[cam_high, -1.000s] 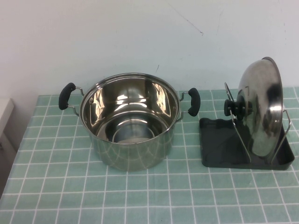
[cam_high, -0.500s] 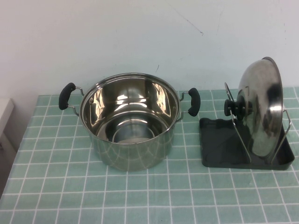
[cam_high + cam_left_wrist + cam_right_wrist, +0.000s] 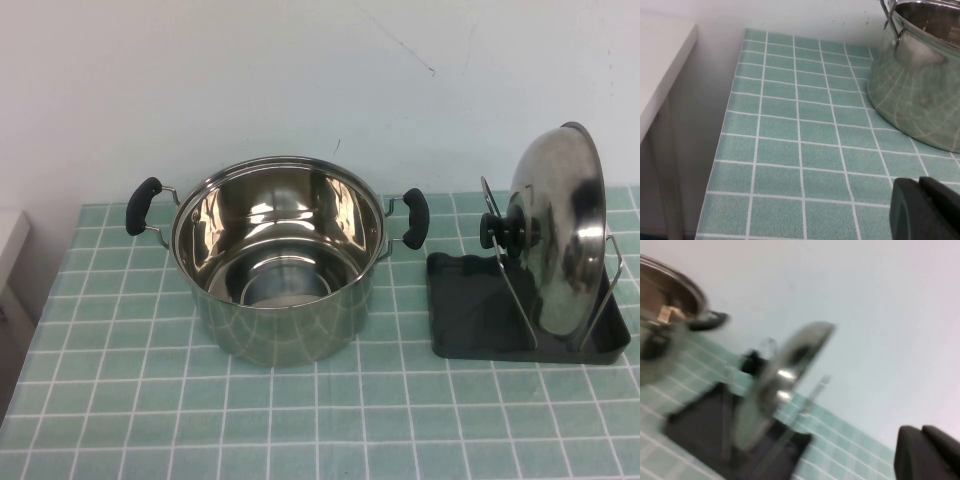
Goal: Put pot lid on rack
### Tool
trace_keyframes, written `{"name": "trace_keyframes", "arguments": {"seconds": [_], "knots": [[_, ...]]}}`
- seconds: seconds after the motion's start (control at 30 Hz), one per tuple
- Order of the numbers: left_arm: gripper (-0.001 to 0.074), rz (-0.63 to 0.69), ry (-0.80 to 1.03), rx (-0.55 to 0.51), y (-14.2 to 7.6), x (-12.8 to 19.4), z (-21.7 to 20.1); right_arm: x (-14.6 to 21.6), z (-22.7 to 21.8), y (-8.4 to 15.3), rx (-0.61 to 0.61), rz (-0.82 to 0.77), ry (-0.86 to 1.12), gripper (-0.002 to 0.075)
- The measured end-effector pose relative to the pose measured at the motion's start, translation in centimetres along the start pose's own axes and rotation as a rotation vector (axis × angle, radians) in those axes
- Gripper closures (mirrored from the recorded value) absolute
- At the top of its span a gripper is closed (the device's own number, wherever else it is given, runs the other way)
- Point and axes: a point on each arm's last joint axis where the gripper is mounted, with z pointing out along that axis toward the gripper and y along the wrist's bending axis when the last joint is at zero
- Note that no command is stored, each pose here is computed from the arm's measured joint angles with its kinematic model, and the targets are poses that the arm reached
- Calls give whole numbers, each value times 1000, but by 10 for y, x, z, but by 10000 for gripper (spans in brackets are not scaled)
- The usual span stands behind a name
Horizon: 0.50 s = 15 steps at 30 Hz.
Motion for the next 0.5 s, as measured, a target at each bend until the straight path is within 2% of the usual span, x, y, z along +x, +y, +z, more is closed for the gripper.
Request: {"name": "trace_keyframes", "arguments": {"seconds": [0.17, 0.5], "knots": [[737, 0, 0, 0, 0, 0, 0, 17, -1, -8, 150, -42, 73, 727], [737, 2, 0, 0, 0, 0, 0, 88, 3, 15, 260, 283, 156, 727]]}}
